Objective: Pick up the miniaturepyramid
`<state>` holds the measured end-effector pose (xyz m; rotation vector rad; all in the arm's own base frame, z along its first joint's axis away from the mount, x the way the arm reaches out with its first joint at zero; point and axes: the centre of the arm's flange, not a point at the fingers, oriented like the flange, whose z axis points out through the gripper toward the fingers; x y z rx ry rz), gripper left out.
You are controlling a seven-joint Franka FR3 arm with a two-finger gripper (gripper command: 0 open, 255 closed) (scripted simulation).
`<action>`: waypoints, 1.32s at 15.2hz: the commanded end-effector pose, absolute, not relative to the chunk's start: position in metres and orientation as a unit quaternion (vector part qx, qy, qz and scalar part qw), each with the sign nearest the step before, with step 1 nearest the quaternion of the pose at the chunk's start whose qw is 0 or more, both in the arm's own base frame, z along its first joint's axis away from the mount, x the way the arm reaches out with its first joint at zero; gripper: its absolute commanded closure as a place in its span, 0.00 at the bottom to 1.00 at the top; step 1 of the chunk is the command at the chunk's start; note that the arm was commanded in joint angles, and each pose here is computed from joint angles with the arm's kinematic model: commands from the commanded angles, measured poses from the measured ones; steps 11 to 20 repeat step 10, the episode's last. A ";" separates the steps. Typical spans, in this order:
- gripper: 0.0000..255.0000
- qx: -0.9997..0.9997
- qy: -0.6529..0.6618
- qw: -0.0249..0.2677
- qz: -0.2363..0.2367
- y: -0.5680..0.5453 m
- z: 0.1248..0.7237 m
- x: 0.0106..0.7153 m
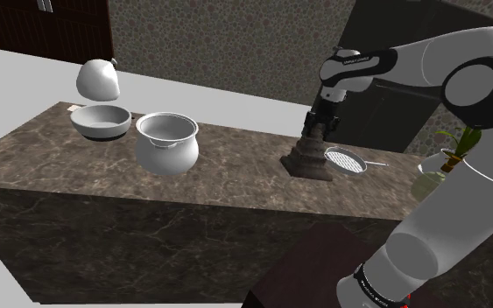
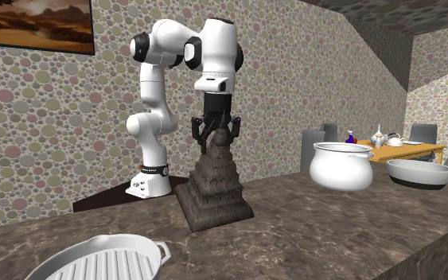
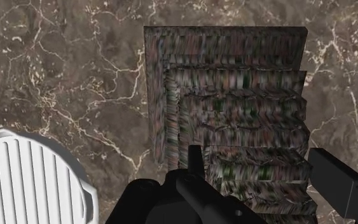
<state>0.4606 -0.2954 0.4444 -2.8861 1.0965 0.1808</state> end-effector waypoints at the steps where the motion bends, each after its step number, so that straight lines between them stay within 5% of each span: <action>1: 1.00 -0.933 0.355 0.024 0.057 -0.296 0.457 0.460; 20: 1.00 -0.933 0.355 0.024 0.057 -0.296 0.495 0.460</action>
